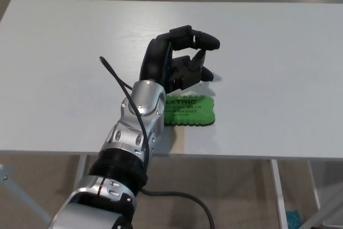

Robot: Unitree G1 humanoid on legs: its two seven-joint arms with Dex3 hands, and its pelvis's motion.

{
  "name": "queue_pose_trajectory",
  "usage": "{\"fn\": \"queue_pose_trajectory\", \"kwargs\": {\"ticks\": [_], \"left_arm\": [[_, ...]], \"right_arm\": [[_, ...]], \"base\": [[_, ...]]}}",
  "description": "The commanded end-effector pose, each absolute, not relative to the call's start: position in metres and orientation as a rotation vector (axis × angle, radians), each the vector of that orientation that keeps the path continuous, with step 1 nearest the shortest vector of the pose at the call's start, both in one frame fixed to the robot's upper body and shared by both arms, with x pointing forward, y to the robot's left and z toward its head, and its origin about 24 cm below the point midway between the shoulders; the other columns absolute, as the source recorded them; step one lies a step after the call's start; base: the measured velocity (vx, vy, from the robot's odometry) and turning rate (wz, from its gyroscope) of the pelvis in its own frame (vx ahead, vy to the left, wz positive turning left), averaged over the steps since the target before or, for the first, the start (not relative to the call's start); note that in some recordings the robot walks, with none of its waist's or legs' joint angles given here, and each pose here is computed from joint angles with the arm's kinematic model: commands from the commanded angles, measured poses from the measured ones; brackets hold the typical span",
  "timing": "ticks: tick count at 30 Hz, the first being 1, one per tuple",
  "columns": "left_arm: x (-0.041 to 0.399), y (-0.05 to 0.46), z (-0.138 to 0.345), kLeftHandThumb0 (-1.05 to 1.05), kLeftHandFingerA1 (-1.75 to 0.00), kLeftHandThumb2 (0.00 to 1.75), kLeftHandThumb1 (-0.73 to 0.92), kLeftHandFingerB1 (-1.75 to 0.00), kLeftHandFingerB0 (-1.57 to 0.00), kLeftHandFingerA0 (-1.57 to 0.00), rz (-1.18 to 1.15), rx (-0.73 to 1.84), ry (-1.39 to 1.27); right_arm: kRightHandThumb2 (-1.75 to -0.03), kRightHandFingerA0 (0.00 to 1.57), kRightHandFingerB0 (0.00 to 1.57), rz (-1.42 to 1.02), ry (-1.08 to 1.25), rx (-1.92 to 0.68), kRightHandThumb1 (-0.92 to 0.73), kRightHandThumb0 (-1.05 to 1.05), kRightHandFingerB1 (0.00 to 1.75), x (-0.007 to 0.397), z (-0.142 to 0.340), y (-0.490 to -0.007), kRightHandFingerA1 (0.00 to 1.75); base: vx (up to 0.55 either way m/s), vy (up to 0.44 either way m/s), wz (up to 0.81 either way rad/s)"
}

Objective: Use the left hand to press on the green eraser and wipe the desk from center to the left and then back to center.

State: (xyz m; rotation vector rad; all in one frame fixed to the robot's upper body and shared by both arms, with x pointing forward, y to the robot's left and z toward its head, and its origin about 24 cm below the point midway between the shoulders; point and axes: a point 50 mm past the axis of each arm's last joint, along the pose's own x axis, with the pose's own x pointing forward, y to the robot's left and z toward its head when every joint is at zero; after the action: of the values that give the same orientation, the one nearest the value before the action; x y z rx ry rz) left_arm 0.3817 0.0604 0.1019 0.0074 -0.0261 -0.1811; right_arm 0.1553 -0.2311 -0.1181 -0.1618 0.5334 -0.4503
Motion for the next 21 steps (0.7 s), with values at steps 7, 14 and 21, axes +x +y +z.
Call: {"fn": "queue_pose_trajectory", "kwargs": {"ticks": [7,14,21], "left_arm": [[0.377,0.064,0.086,-0.11,-1.18,0.80,0.77,-1.06,-0.87,-0.95,-0.146,0.018,-0.004],[0.374,0.066,0.077,-0.11,-1.18,0.79,0.78,-1.08,-0.86,-0.95,-0.142,0.035,0.017],[0.369,0.064,0.065,-0.11,-1.16,0.78,0.79,-1.08,-0.86,-0.97,-0.153,0.082,0.038]], "right_arm": [[-0.63,0.54,0.61,-0.470,0.532,-0.158,-0.76,-0.37,0.44,0.152,-0.119,-0.230,0.46],[-0.63,0.55,0.62,-0.472,0.532,-0.157,-0.76,-0.37,0.45,0.153,-0.119,-0.231,0.46],[-0.63,0.55,0.63,-0.463,0.516,-0.161,-0.76,-0.36,0.48,0.156,-0.117,-0.230,0.47]], "base": [[0.00,0.000,0.00],[0.00,0.000,0.00],[0.00,0.000,0.00]]}}
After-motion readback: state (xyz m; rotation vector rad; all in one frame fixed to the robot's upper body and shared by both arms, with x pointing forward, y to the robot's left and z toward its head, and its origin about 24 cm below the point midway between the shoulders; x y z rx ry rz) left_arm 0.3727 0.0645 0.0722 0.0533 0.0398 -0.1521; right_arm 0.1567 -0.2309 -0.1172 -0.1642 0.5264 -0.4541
